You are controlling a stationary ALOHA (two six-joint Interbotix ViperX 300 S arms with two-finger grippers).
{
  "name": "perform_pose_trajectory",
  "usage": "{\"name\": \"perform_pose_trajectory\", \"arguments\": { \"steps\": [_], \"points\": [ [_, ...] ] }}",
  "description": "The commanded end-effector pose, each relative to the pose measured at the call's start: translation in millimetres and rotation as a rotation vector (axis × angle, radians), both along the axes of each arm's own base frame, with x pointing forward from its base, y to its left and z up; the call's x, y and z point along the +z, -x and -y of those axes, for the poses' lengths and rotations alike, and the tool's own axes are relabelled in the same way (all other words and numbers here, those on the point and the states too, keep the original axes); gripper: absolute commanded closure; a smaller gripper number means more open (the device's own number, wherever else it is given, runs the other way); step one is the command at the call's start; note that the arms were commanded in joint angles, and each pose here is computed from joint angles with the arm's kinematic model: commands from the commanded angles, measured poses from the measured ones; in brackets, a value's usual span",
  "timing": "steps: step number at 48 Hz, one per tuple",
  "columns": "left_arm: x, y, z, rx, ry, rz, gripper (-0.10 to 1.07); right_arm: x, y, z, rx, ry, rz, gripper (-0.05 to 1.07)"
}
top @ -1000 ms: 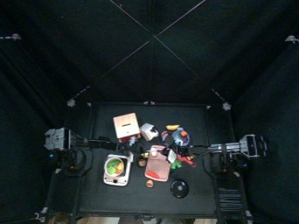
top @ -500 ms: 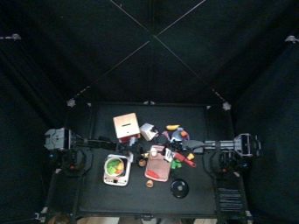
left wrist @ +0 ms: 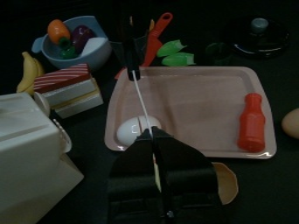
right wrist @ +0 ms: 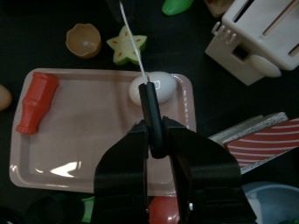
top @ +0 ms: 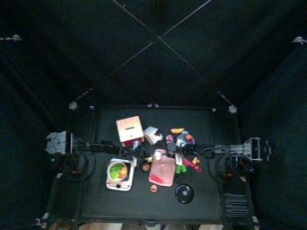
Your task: Cut egg
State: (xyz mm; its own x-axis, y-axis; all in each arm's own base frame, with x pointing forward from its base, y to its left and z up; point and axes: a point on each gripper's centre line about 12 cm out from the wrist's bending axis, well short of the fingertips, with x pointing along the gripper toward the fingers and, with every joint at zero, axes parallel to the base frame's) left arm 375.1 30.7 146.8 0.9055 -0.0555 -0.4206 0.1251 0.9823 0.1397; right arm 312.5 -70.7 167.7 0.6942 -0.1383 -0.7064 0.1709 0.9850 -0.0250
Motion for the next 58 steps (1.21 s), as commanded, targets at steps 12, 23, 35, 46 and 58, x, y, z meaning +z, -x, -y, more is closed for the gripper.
{"name": "perform_pose_trajectory", "arguments": {
  "steps": [12,23,35,46,58],
  "points": [
    [-16.4,-4,4.0,0.008,0.025,-0.035,0.97,2.6,1,3,0.021,0.054,0.029,0.62],
    [-25.0,-2,2.9,0.011,0.026,-0.061,0.97,-2.8,-2,5,0.022,0.057,0.011,0.62],
    [-24.5,-3,2.3,0.021,0.036,-0.062,0.97,-7.6,-5,5,0.022,0.049,-0.005,0.62],
    [-18.2,-4,2.7,0.023,0.035,-0.044,0.97,-9.1,-5,4,0.025,0.044,-0.017,0.62],
    [-27.8,-2,-0.7,0.027,0.018,-0.095,0.97,-16.0,-6,5,0.031,0.043,-0.045,0.62]
  ]
}}
